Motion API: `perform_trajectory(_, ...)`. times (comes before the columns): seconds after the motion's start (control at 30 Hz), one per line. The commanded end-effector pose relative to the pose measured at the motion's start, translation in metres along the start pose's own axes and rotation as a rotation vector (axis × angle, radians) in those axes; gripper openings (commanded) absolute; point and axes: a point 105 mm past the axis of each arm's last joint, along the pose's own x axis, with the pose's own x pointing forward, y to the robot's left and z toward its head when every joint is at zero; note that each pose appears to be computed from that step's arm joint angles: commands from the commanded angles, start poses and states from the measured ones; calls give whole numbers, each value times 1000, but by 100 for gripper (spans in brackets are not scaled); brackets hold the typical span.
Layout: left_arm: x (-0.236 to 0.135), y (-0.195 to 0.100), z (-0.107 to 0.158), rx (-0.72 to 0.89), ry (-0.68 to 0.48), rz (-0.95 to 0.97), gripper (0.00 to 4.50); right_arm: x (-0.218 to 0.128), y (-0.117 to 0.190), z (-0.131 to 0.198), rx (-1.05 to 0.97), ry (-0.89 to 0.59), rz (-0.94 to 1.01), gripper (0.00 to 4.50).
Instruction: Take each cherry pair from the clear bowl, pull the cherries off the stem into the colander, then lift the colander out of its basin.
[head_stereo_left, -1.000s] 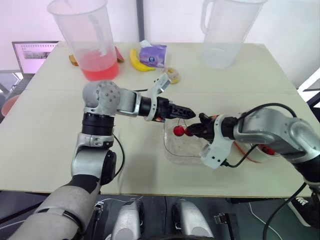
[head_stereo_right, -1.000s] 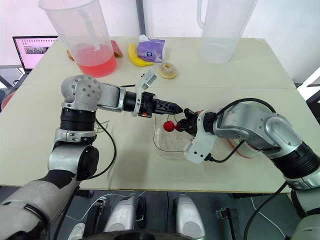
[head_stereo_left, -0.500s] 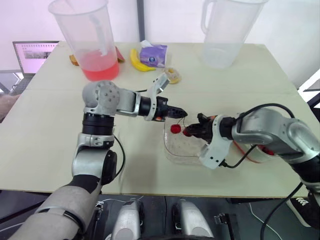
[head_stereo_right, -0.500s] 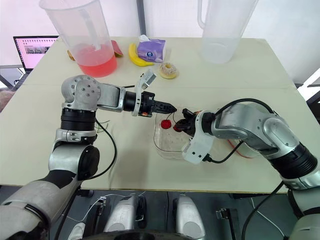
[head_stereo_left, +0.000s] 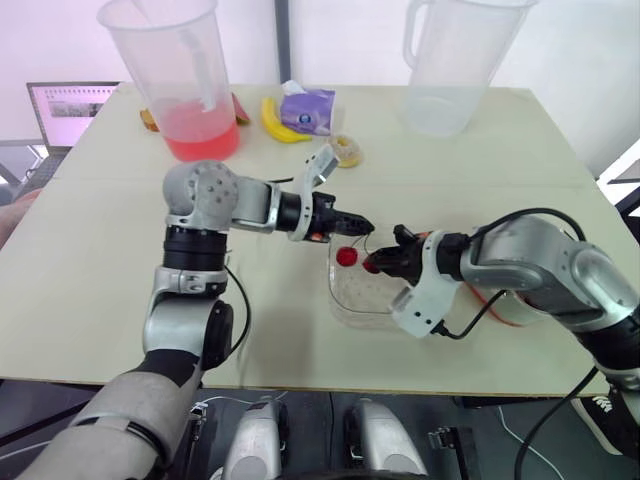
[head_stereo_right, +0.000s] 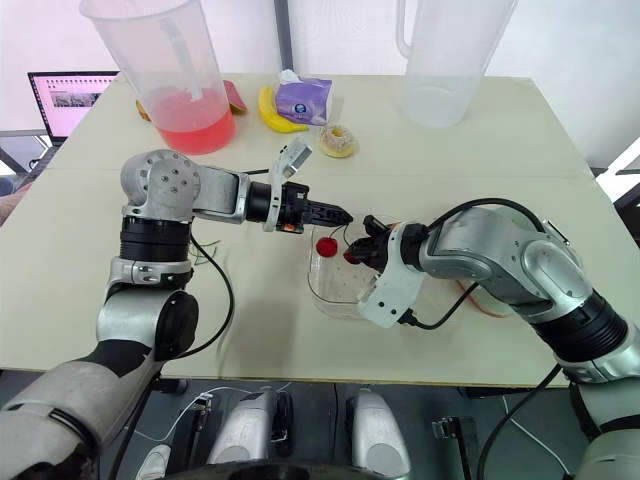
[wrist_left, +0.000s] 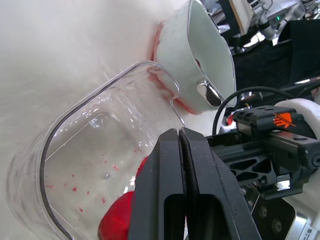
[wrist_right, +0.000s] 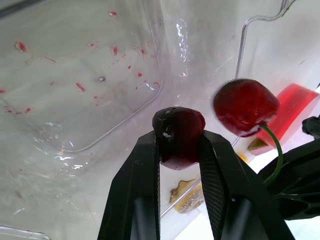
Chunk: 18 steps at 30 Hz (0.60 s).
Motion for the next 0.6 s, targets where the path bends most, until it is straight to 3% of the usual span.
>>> perform_trajectory(0.03, -4, -7, 4, 60, -3, -10, 7, -10, -13, -2, -17, 20, -55, 66)
perform_trajectory(0.3, -8, -5, 5, 99, 1, -7, 7, -10, -12, -1, -34, 19, -51, 66)
perform_trajectory(0.43, -8, -5, 7, 87, -4, -13, 130, -10, -11, 0, -32, 18, -51, 66)
perform_trajectory(0.6, -7, -6, 8, 84, -10, -21, 395, -10, -12, 0, -5, 27, -57, 66)
